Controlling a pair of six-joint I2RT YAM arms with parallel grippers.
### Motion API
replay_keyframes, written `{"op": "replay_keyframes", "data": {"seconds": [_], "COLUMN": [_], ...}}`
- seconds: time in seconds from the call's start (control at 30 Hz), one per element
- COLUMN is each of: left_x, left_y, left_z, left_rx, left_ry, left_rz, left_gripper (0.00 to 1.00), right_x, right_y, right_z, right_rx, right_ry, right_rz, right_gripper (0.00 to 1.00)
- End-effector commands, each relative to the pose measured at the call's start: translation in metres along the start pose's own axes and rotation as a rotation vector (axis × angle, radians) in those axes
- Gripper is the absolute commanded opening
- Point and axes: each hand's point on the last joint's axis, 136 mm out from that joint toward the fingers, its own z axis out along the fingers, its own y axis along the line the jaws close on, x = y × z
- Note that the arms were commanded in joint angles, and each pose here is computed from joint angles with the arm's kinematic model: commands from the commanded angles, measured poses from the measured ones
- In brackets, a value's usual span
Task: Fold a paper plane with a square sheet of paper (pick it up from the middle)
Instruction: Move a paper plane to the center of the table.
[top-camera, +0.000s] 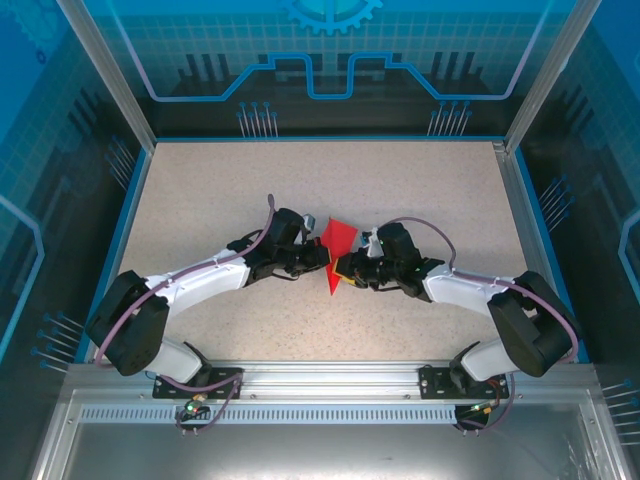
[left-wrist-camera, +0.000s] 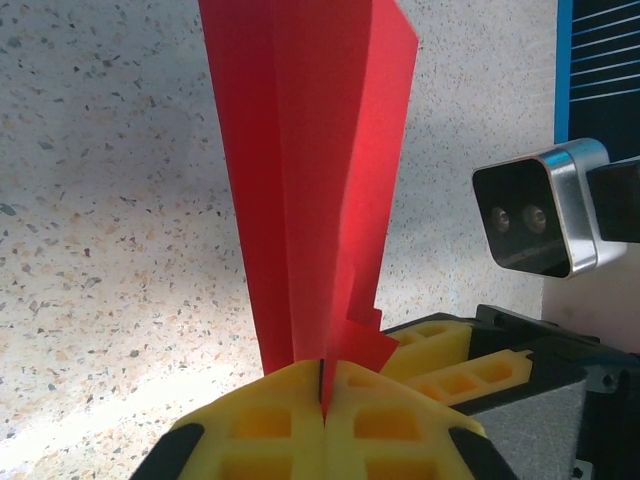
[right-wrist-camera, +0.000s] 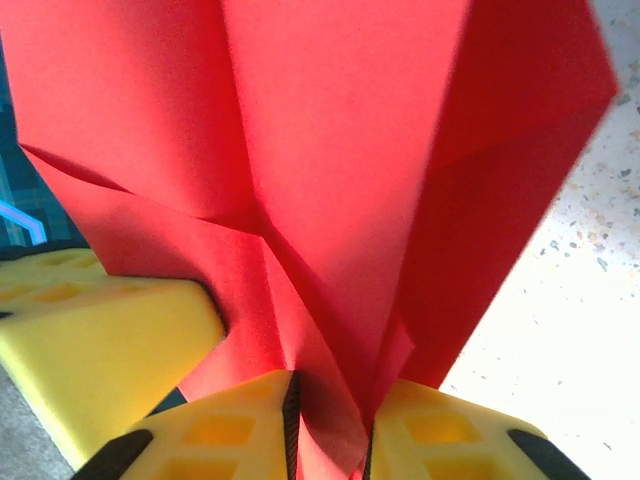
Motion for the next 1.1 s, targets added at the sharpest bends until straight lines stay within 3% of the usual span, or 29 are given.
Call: {"op": "replay_keyframes", "data": {"seconds": [0.0, 0.2, 0.5, 0.83, 1.07], "left_x": [0.002, 0.003, 0.005, -0.003, -0.008], "left_y": [-0.001, 0.001, 0.004, 0.016, 0.032], "left_z": [-0.001, 0.000, -0.004, -0.032, -0.043], "left_rx": [0.021, 0.010, -0.022, -0.099, -0.122], "left_ry": [0.015, 0.024, 0.034, 0.012, 0.012], "left_rz": [-0.014, -0.011, 0.008, 0.056, 0.038], "left_gripper": [0.00, 0.00, 0.28, 0.45, 0.48], "right_x": [0.001, 0.000, -0.001, 0.003, 0.006], "right_y": [0.004, -0.002, -0.021, -0.084, -0.109], "right_z": [0.002, -0.003, -0.018, -0.047, -0.047], "right_rx": [0.028, 0.095, 0.285, 0.692, 0.905], "right_ry": [0.002, -0.013, -0.028, 0.050, 0.117], "right_rz": [-0.040, -0.080, -0.196, -0.441, -0.581], "right_gripper": [0.21, 0.14, 0.06, 0.02, 0.02]}}
